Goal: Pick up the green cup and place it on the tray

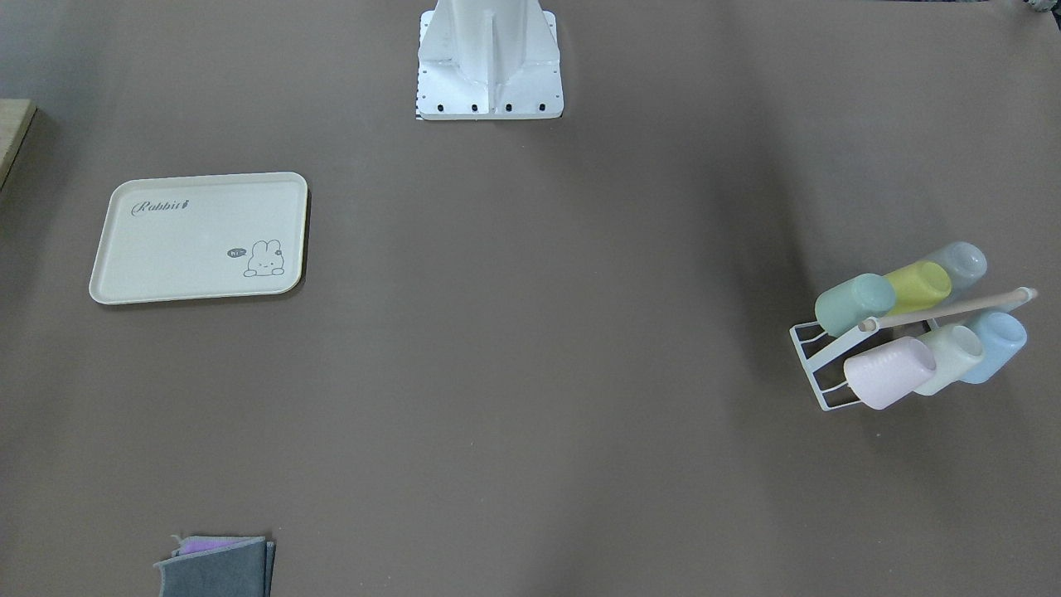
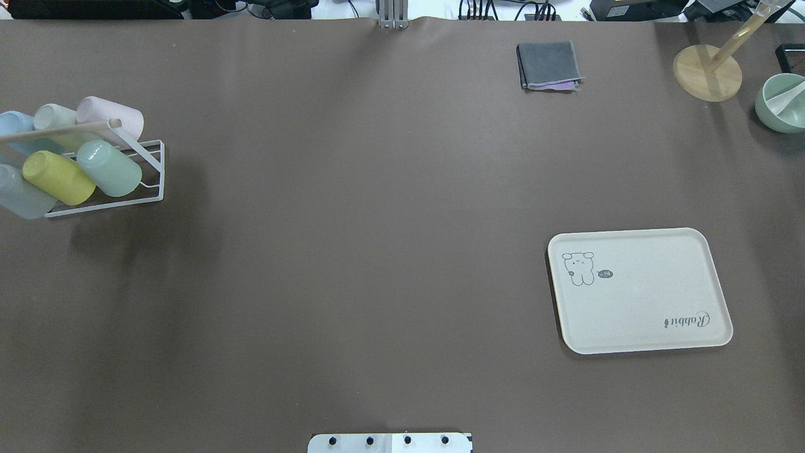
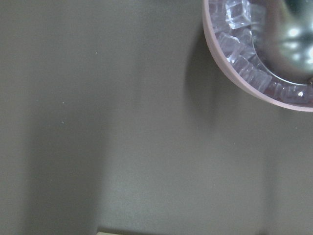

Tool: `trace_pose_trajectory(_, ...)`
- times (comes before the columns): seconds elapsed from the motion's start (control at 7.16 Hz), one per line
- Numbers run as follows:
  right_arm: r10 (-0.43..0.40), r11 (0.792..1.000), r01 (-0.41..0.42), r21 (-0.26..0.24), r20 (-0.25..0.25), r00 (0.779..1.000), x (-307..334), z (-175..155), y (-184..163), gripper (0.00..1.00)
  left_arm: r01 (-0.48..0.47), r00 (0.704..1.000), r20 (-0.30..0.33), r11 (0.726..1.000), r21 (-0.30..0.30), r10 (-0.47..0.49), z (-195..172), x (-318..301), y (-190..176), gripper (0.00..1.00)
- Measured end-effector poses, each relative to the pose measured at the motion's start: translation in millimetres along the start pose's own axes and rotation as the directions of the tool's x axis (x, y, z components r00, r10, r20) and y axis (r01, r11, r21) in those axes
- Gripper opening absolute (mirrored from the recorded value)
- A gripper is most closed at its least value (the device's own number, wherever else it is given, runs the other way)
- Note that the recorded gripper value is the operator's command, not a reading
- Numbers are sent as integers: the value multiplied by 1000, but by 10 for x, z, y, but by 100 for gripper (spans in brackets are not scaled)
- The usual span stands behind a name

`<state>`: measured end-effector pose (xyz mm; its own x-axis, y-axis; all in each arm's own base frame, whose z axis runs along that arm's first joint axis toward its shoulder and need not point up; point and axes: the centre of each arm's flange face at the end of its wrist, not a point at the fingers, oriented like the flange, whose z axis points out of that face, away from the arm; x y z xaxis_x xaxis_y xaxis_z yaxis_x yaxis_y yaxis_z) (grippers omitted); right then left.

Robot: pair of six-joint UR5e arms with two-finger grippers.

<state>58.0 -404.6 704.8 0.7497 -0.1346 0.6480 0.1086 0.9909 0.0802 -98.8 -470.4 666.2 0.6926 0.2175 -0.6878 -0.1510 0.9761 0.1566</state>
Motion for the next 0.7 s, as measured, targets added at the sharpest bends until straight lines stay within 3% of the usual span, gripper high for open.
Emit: trace_pose_trajectory(0.7, -2, 1000, 1, 21, 53, 999, -5, 133, 6, 100, -10, 1000, 0, 1000, 13, 10, -47, 30, -9, 98)
